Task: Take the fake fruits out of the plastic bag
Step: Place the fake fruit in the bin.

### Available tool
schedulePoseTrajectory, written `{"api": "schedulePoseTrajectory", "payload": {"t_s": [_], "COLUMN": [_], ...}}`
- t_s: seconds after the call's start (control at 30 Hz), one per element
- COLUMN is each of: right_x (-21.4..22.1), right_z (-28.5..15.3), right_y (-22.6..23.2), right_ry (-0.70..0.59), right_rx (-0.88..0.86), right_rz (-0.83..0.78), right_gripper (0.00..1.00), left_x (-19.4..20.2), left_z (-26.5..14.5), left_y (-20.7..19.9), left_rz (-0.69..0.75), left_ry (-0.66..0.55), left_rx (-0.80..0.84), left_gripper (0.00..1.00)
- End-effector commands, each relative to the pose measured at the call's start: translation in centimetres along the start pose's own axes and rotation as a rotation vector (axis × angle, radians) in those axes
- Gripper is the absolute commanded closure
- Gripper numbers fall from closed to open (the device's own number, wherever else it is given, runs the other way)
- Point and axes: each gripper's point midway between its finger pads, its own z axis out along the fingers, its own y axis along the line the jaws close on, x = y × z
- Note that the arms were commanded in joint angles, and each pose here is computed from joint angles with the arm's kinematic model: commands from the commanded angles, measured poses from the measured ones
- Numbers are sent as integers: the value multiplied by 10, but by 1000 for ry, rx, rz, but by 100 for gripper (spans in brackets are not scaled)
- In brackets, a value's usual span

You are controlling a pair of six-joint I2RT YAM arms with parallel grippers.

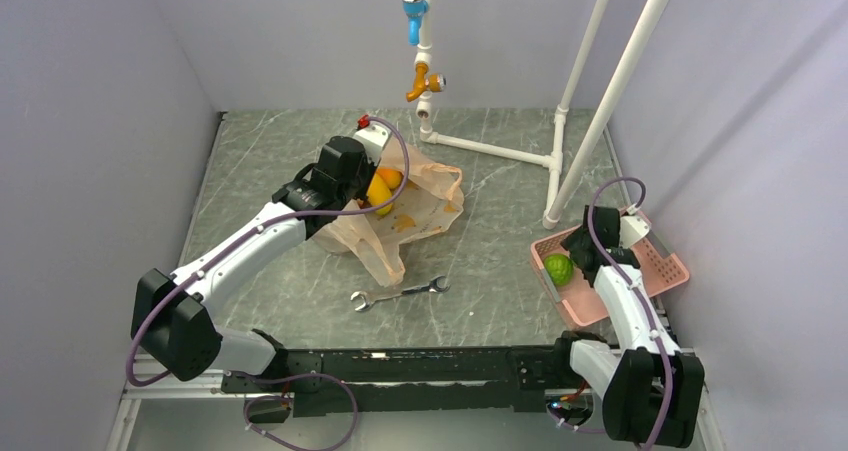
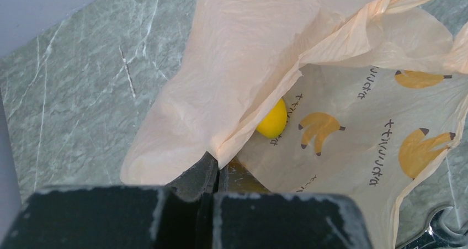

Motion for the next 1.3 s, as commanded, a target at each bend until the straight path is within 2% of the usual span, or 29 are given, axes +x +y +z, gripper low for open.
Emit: {"api": "schedulePoseTrajectory", "payload": {"t_s": [0.0, 0.1, 0.2, 0.37, 0.47, 0.63, 0.77, 1.0, 1.17, 1.27], "right_x": [-1, -3, -6, -6, -6, -3, 0, -20, -40, -40], "right_z": [7, 6, 3, -1, -2, -1, 2, -15, -41, -73], "right_y": [2, 11, 12, 10, 10, 9, 8, 11, 25, 56], "right_ry": [-7, -13, -24, -39, -41, -33, -20, -96, -159, -220], "right_rx": [-15, -67, -81, -90, -100, -94, -85, -109, -115, -191], "right_rz": [36, 34, 29, 31, 29, 37, 38, 26, -39, -135], "right_gripper": [89, 78, 54, 32, 30, 17, 16, 13, 13, 13], "left_x": [-24, -30, -29, -30, -31, -28, -29, -27, -24, -25], "left_z": [-8, -12, -13, -13, -13, -13, -13, -10, -8, -7], "left_y": [12, 13, 12, 14, 9, 14, 16, 19, 17, 15], "left_rz": [-24, -31, -32, -37, -36, -29, -20, -23, -21, -18], "left_ry": [-58, -76, -76, -77, -81, -73, -76, -70, -62, -61], "left_rx": [-45, -41, -38, -46, -20, -48, -56, -63, -55, -44], "left_gripper": [100, 100, 100, 100, 100, 100, 100, 100, 100, 100]}}
